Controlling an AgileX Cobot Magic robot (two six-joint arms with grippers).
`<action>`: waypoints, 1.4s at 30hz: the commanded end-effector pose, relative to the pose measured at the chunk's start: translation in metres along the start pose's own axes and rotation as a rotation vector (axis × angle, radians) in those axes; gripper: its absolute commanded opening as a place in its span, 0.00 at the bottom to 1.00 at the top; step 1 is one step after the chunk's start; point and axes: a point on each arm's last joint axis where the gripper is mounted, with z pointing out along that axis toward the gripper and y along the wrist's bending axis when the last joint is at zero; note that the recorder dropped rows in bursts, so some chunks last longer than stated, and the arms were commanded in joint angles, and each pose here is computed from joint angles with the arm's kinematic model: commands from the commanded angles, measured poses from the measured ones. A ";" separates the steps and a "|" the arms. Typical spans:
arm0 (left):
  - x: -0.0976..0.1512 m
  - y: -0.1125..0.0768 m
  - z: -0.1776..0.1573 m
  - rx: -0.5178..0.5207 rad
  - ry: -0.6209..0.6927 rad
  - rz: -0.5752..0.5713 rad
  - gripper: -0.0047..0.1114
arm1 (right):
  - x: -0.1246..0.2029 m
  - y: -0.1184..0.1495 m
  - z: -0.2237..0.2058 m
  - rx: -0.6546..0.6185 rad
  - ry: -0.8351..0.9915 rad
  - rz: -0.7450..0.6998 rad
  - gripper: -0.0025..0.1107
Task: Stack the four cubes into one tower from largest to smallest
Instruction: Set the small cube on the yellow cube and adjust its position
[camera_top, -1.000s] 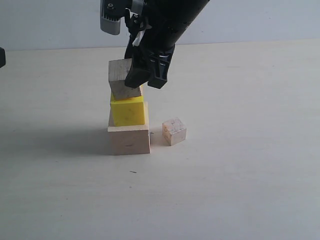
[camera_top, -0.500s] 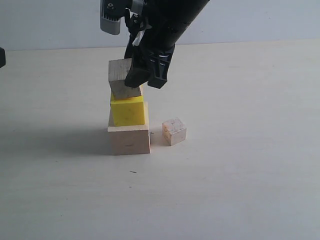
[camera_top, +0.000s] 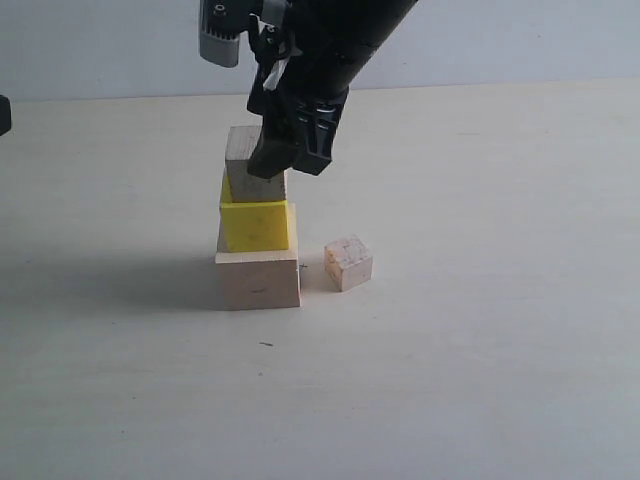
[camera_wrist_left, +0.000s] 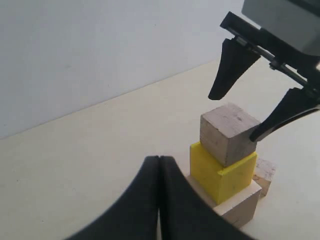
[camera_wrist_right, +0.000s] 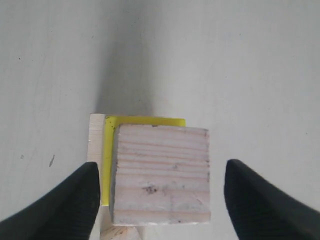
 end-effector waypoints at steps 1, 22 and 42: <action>0.001 0.000 0.001 -0.003 0.005 -0.001 0.04 | -0.001 -0.003 0.001 0.012 -0.014 0.002 0.62; 0.001 0.001 0.001 -0.004 0.003 0.001 0.04 | 0.000 -0.001 0.002 -0.013 -0.003 0.004 0.18; 0.001 0.001 0.001 -0.006 -0.001 0.001 0.04 | -0.005 0.000 -0.011 0.019 -0.022 -0.005 0.05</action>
